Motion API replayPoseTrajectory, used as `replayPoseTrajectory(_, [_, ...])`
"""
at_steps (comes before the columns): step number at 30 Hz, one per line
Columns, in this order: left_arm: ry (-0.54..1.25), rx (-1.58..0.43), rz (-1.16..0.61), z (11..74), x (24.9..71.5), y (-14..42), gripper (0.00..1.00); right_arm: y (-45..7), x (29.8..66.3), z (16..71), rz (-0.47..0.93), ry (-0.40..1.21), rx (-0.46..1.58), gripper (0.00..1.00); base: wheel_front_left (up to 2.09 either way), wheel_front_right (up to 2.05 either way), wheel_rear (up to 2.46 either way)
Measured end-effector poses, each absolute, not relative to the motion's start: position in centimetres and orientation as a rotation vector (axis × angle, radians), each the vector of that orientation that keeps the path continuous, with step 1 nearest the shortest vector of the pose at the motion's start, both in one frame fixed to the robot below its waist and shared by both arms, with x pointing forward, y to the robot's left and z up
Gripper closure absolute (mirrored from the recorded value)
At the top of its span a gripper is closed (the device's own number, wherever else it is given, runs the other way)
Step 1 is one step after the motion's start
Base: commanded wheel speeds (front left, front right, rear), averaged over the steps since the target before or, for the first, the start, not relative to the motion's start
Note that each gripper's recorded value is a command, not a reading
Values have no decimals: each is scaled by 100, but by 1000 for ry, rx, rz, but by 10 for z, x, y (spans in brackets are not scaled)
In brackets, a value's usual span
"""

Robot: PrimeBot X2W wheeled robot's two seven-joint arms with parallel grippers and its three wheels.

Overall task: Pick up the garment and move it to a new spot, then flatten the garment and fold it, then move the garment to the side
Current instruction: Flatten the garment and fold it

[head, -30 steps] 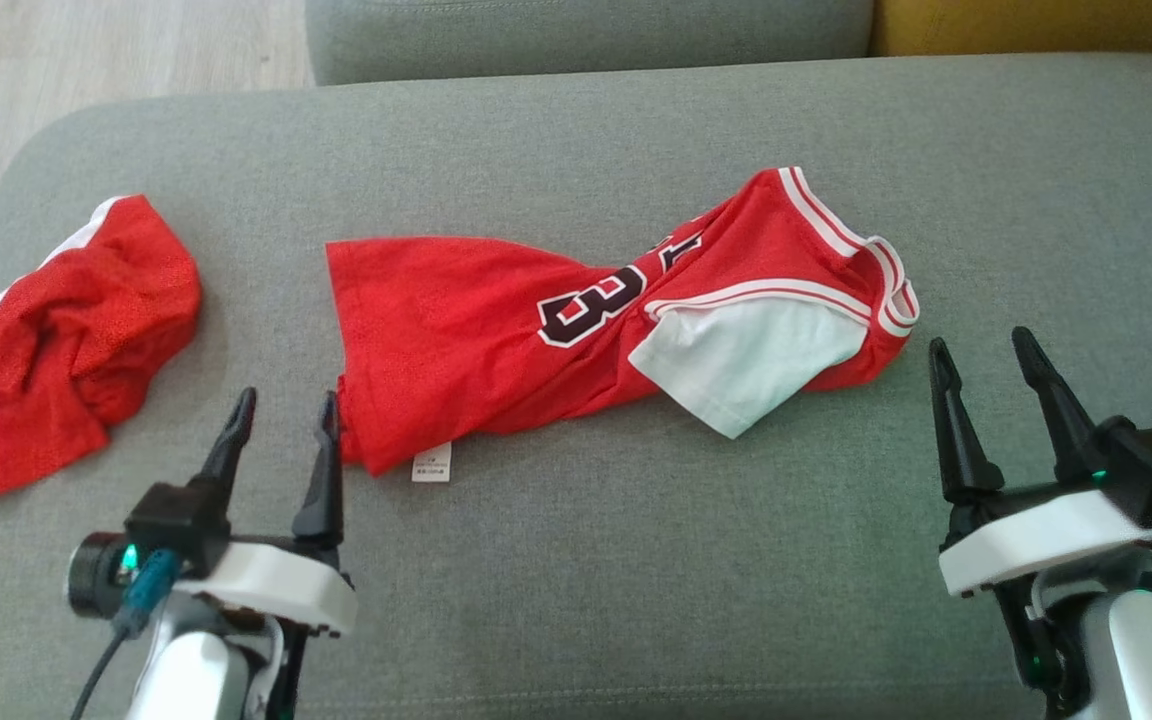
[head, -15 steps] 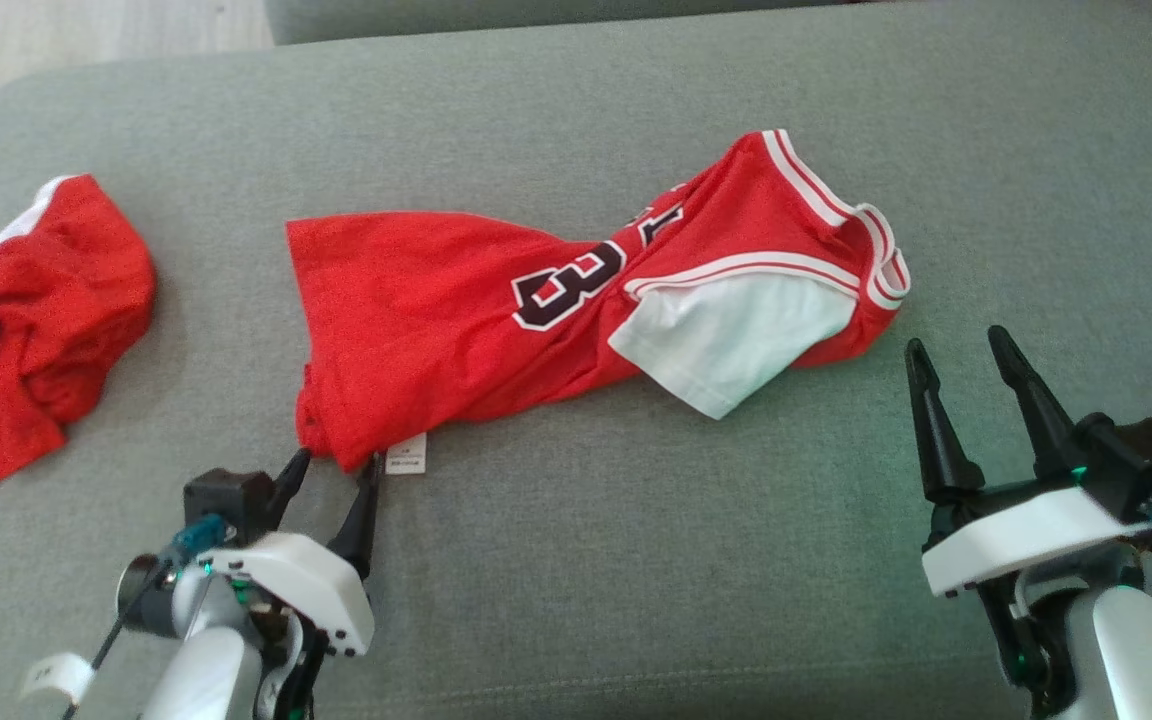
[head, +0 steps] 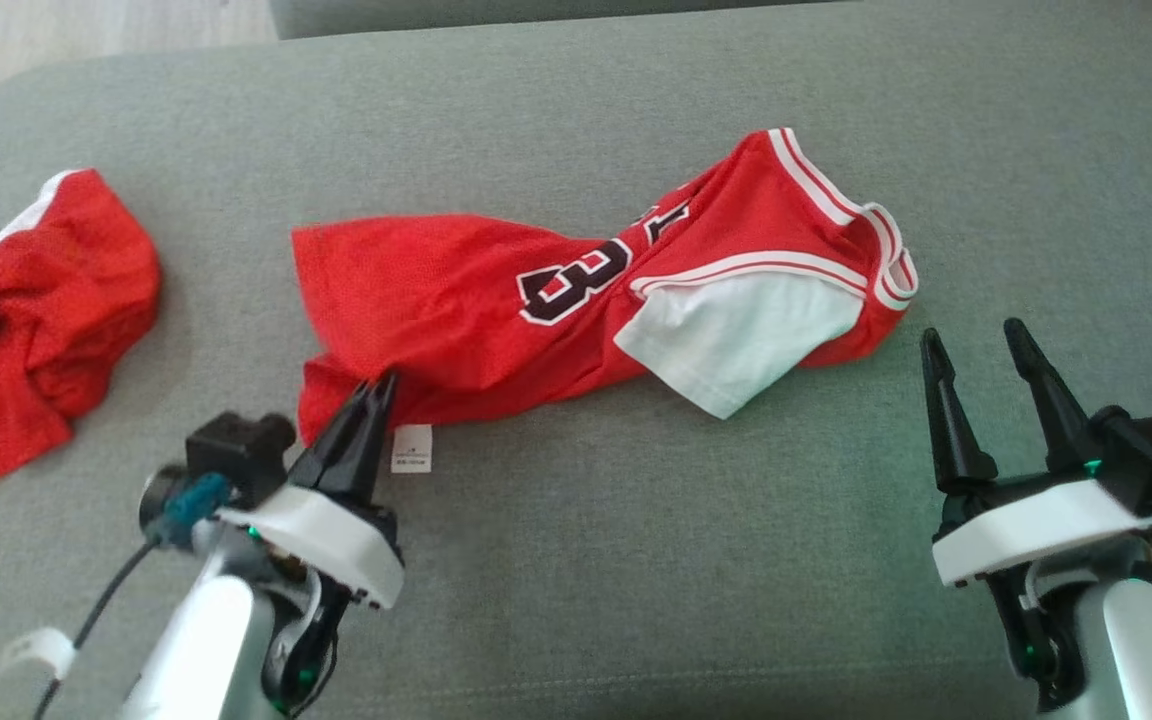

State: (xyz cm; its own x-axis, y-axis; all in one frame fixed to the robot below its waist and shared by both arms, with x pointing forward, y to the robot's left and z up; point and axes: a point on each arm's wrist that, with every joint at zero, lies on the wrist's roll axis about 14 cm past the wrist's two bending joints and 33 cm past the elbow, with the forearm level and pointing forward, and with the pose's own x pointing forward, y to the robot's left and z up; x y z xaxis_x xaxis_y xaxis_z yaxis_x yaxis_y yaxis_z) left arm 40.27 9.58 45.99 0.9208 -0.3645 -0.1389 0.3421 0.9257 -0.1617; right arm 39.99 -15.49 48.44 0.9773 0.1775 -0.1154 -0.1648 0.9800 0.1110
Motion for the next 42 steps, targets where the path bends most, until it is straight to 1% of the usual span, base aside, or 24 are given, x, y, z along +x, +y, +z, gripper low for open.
replayPoseTrajectory(6, [19,-108,-430,527,402,84,100,-153,402,487,176,117,110,0,0,0,0])
replayPoseTrajectory(10, [-6,-101,-433,542,403,84,100,-152,402,486,174,119,119,0,0,0,0])
replayPoseTrajectory(13, [36,-113,-382,533,411,98,100,-152,401,485,170,124,130,0,0,0,0])
replayPoseTrajectory(19, [191,-138,-245,474,441,132,100,-158,399,473,152,156,141,0,0,0,0])
replayPoseTrajectory(26, [306,-84,-196,426,473,140,100,-168,406,469,122,165,136,0,0,0,0])
replayPoseTrajectory(27, [321,-80,-192,420,474,141,83,-169,406,467,118,169,140,0,0,0,0])
replayPoseTrajectory(28, [336,-78,-188,413,474,142,0,-170,406,465,115,174,142,0,0,0,0])
replayPoseTrajectory(32, [320,-77,-165,408,473,146,0,-171,405,461,112,181,143,0,0,0,0])
replayPoseTrajectory(37, [197,-71,-121,431,473,153,0,-165,405,465,130,170,142,0,0,0,0])
replayPoseTrajectory(42, [113,-64,-87,450,454,158,0,-157,407,474,157,146,135,0,0,0,0])
